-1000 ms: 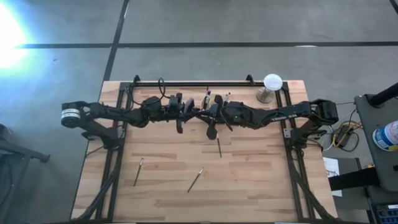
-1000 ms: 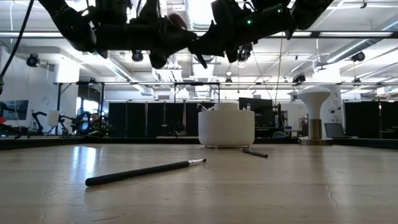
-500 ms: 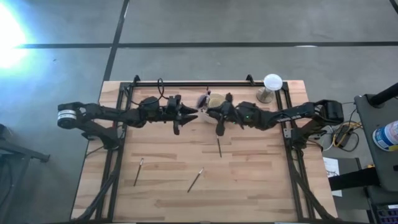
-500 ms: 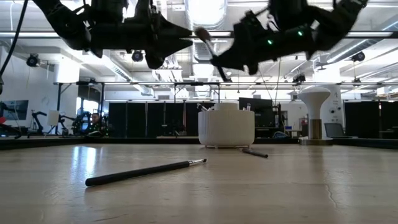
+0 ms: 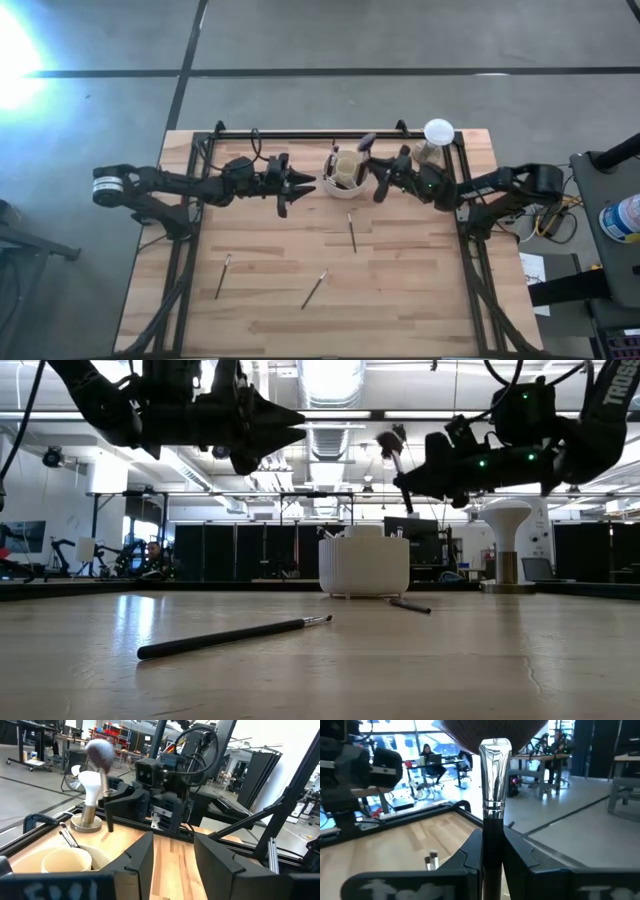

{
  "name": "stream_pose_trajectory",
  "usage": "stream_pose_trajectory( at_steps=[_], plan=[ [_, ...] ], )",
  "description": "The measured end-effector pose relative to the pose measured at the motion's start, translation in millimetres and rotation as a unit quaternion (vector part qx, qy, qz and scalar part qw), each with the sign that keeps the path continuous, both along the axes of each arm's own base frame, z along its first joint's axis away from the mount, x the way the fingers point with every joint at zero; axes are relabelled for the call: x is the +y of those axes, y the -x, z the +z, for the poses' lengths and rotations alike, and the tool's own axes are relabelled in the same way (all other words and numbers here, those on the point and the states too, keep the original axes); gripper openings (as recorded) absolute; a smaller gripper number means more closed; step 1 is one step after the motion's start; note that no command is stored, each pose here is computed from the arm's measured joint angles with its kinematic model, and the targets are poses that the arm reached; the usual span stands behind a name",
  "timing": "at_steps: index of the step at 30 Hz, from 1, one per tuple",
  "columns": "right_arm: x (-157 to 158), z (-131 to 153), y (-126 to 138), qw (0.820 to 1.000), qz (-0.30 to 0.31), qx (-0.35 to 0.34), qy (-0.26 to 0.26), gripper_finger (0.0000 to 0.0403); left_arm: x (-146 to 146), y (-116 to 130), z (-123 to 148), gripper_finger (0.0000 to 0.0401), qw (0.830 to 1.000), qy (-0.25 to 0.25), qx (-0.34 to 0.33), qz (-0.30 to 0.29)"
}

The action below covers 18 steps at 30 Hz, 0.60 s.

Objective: Put items in baskets/containers
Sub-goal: Put the black silver highlighter brush into the pen organizer

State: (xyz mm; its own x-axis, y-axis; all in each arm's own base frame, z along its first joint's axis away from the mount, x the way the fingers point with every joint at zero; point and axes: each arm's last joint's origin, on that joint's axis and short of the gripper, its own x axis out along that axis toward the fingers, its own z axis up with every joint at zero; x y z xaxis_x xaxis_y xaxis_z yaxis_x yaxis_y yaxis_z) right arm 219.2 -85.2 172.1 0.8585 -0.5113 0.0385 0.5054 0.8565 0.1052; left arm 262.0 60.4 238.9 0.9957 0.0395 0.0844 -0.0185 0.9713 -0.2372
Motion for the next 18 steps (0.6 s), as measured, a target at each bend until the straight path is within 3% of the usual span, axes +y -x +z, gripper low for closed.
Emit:
stream_pose_trajectory(
  at_steps=[10, 18],
  plan=[
    [-8.0, -14.8, -13.3, 1.0, -0.005, 0.029, 0.003, 0.004, 0.7, -2.9, -5.6, 0.0135, 1.0, 0.002, 0.011, 0.0],
    [-10.9, -22.6, -20.1, 1.0, -0.007, -0.001, 0.002, 0.004, 0.8, -3.0, -5.8, 0.0135, 1.0, -0.004, 0.012, 0.001]
  ],
)
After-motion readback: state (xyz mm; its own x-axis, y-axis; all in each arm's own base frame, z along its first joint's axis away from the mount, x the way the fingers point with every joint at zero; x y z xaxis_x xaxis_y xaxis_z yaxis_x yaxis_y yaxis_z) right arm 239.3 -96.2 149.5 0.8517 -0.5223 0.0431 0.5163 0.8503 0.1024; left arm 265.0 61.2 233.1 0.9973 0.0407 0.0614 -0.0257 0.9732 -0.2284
